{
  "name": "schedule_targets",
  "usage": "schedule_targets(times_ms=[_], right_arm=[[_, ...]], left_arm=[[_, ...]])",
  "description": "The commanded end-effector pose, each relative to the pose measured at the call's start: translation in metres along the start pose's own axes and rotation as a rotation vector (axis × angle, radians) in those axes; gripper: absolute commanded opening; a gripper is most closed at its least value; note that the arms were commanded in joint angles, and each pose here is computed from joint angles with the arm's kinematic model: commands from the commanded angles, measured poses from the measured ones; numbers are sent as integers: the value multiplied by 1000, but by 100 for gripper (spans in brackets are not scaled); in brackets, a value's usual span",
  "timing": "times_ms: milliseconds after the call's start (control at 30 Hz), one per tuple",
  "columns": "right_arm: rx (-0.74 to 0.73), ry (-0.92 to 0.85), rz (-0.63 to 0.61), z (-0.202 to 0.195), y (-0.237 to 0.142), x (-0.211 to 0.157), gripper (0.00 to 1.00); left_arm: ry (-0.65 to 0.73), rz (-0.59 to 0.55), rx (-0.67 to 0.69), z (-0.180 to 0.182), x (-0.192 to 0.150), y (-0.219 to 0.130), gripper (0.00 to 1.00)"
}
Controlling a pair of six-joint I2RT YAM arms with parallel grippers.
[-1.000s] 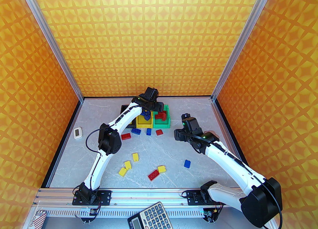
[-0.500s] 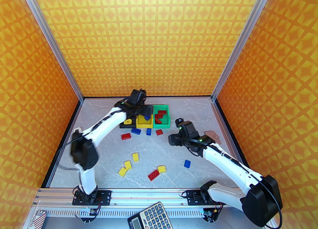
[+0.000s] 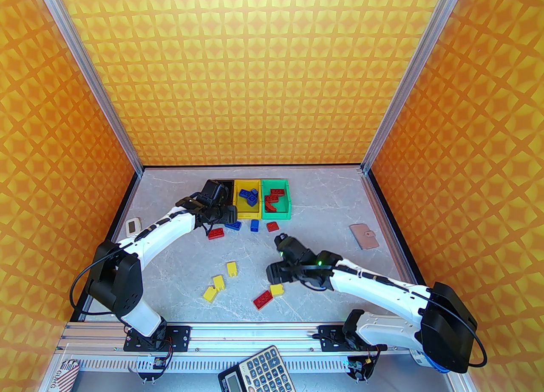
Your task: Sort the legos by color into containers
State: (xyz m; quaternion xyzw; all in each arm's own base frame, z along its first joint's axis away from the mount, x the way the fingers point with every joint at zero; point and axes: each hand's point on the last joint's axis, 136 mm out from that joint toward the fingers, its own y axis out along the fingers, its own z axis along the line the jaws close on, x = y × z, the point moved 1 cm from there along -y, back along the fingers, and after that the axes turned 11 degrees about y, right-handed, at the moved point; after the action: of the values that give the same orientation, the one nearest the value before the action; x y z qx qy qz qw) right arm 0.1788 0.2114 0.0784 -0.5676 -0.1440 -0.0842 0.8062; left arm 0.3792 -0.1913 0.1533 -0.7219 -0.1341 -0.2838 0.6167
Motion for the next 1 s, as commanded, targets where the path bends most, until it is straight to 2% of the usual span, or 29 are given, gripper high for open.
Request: schedule_targets(times_ms=[0, 300, 800, 967], right_arm=[[-35, 70, 0, -5, 3, -10, 79], [-61, 57, 24, 6, 16, -22, 77], [-78, 48, 56, 12, 27, -27, 61], [-84, 42, 47, 12, 26, -25, 50]], left_arm=[[-19, -62, 8, 2, 14, -7, 78], [-6, -58, 9, 3, 13, -8, 78], [5, -54, 10, 5, 7, -10, 78], [5, -53, 11, 5, 6, -10, 78]])
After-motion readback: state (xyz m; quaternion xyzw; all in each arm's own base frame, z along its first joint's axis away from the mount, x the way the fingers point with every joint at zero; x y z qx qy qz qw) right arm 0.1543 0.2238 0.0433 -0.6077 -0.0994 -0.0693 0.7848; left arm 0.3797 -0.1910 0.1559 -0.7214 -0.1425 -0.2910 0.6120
